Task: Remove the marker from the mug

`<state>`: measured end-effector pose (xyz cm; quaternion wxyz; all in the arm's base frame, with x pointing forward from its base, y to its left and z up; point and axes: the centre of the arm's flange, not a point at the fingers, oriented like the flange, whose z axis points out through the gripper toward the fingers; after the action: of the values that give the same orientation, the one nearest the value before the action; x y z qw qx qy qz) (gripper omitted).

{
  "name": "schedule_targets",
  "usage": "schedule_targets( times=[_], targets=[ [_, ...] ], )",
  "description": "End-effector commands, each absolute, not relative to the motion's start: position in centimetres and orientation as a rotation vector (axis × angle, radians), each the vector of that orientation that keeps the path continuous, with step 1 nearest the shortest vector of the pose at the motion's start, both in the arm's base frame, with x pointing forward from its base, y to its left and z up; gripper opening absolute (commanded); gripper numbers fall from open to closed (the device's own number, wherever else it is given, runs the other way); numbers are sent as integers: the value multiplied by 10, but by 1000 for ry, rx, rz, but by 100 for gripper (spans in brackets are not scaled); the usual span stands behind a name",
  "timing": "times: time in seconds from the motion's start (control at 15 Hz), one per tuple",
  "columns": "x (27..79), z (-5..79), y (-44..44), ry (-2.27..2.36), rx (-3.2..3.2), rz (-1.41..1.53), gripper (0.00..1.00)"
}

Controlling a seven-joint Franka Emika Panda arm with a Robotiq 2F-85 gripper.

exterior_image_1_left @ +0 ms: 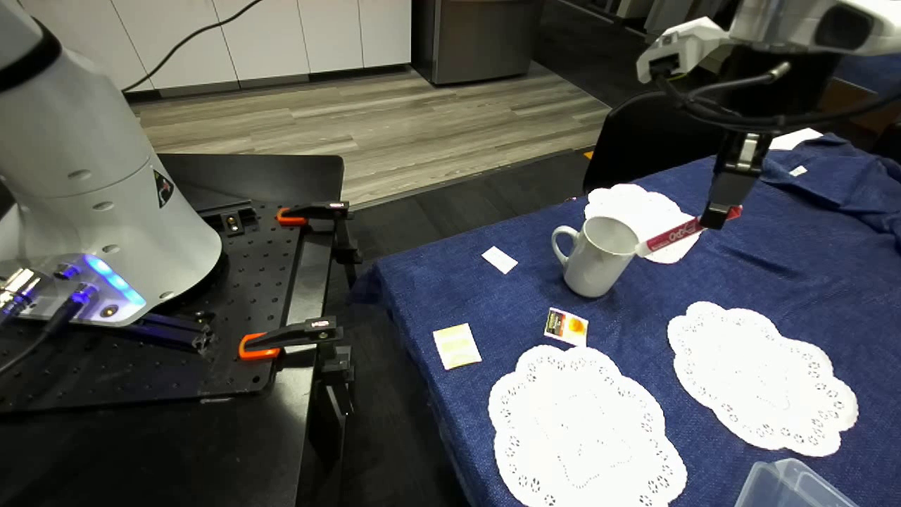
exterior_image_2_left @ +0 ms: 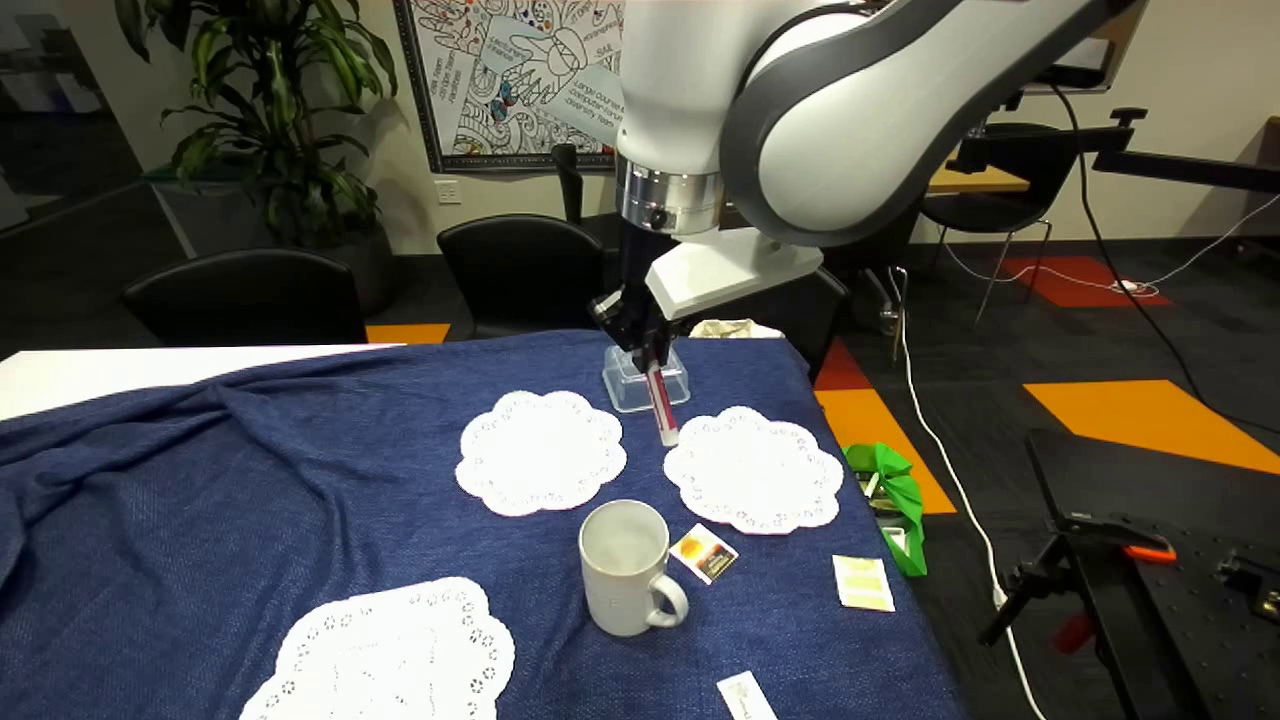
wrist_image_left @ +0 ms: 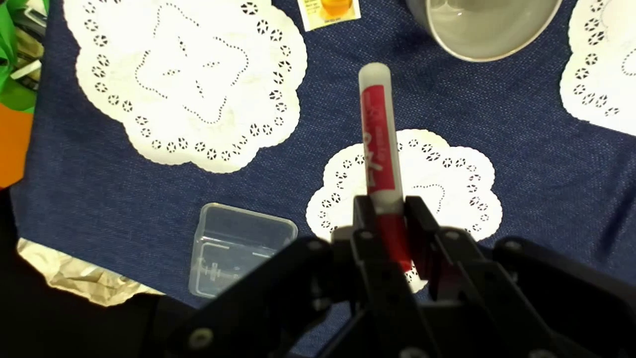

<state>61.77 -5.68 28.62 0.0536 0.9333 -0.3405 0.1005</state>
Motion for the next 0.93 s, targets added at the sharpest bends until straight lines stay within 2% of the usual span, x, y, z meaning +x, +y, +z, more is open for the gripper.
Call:
schedule_targets(
  times=[0.0,0.4,0.87],
  targets=[
    [641,287,-81,-889,2871,211,5],
    [662,261,-103,-780,2886,161,5],
    [667,211,-106,-939,2905,271,5]
  ],
)
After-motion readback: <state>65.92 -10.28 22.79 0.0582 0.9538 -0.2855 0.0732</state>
